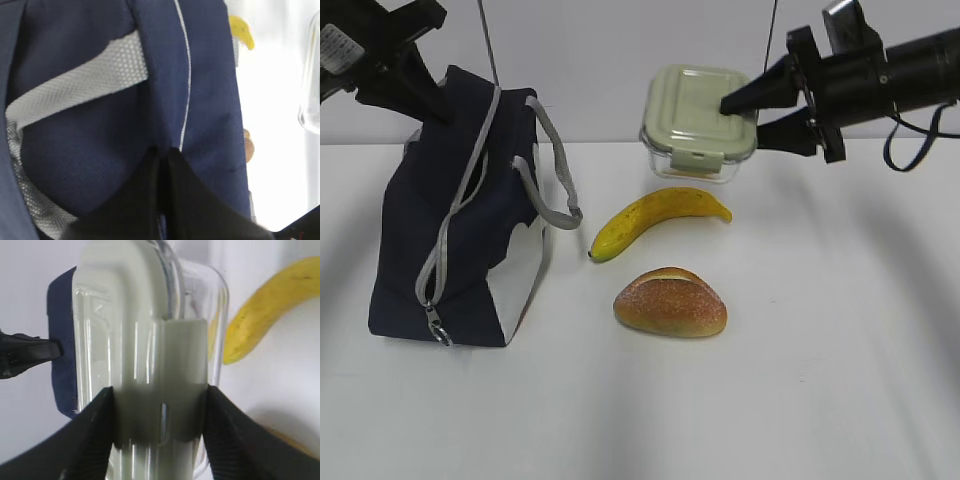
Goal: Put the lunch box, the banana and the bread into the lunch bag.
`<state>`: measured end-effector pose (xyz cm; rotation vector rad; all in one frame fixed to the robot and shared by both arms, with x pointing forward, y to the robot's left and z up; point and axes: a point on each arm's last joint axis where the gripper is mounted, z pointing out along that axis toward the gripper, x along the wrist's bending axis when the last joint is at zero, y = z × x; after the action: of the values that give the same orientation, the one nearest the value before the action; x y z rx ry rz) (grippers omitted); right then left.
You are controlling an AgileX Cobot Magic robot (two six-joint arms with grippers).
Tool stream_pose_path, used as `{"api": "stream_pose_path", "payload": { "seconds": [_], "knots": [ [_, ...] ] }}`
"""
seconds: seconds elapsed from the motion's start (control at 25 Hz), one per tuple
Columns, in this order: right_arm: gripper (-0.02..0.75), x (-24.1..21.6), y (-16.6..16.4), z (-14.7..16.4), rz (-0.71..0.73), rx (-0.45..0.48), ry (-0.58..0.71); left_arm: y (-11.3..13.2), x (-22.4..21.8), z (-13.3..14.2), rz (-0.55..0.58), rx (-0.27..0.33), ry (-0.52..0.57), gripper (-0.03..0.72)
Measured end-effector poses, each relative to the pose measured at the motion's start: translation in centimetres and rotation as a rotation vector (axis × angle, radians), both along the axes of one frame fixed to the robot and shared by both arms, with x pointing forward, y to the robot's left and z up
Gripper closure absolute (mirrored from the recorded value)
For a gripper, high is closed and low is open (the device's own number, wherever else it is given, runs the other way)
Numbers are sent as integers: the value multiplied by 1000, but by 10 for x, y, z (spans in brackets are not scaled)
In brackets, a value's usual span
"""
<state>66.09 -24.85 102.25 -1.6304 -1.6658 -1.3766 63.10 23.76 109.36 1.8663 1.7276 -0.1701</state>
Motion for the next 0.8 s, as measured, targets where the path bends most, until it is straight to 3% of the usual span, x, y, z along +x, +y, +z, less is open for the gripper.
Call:
{"api": "stream_pose_path", "payload": {
  "seconds": [0.4,0.8],
  "knots": [
    [351,4,71,77,119,63,-76,-4,0,3,2,-56,1,687],
    [351,-20,124,71,284,-72,-57,-5,0,3,1,-66,3,687]
  ]
}}
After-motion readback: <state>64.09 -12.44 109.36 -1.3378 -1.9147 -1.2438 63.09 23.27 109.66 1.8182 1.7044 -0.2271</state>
